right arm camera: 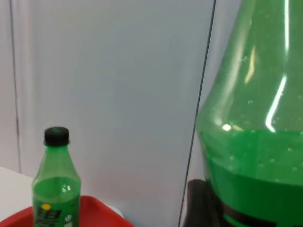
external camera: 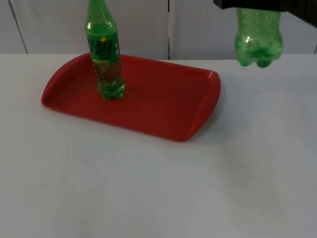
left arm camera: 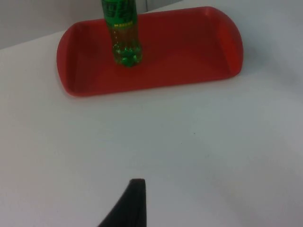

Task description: Place the bottle upright on the tray.

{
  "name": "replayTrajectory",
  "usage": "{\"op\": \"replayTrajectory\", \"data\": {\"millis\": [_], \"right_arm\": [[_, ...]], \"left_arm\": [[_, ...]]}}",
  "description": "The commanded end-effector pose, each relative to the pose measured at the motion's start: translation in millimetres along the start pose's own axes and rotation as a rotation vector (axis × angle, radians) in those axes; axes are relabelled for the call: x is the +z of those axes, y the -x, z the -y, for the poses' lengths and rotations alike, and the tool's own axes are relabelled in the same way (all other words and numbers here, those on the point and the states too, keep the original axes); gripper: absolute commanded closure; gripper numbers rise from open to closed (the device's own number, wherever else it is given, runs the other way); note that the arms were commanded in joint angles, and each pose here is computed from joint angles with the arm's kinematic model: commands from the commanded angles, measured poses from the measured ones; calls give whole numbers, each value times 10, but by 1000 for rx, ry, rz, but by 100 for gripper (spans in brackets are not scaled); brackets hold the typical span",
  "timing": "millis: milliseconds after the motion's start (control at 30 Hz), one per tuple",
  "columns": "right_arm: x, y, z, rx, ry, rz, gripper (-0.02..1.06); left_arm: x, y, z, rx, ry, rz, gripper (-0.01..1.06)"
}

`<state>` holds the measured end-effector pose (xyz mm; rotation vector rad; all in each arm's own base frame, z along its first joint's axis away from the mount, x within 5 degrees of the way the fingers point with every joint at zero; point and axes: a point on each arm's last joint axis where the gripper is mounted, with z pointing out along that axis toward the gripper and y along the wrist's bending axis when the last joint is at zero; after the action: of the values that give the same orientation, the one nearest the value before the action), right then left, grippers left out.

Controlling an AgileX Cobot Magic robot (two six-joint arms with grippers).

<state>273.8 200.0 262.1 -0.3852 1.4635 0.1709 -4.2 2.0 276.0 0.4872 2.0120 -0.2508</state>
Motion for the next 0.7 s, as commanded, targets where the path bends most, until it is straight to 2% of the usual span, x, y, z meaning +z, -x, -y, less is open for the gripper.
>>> {"op": "replayTrajectory", "data": {"millis": [0,100,233,300,367,533,667], "right_arm": [[15,28,0,10,-31,84,105],[56,-34,-3,40,-74,168,105],[97,-132,-58,40,-62,251,105],[141,-284,-143,28,-11,226,105],[182,-337,-178,23,1,218,105],[409,-531,-299,41,6,197,105],[710,-644,-434,49,2,221,105]], "left_arm": [[5,-13,-4,2,-2,-3,0],[5,-13,-4,2,-2,-3,0],[5,-13,-4,2,-2,-3,0],[5,-13,-4,2,-2,-3,0],[5,-13,-4,2,-2,-3,0],[5,-13,-4,2,-2,-3,0],[5,-13,-4,2,-2,-3,0]]}}
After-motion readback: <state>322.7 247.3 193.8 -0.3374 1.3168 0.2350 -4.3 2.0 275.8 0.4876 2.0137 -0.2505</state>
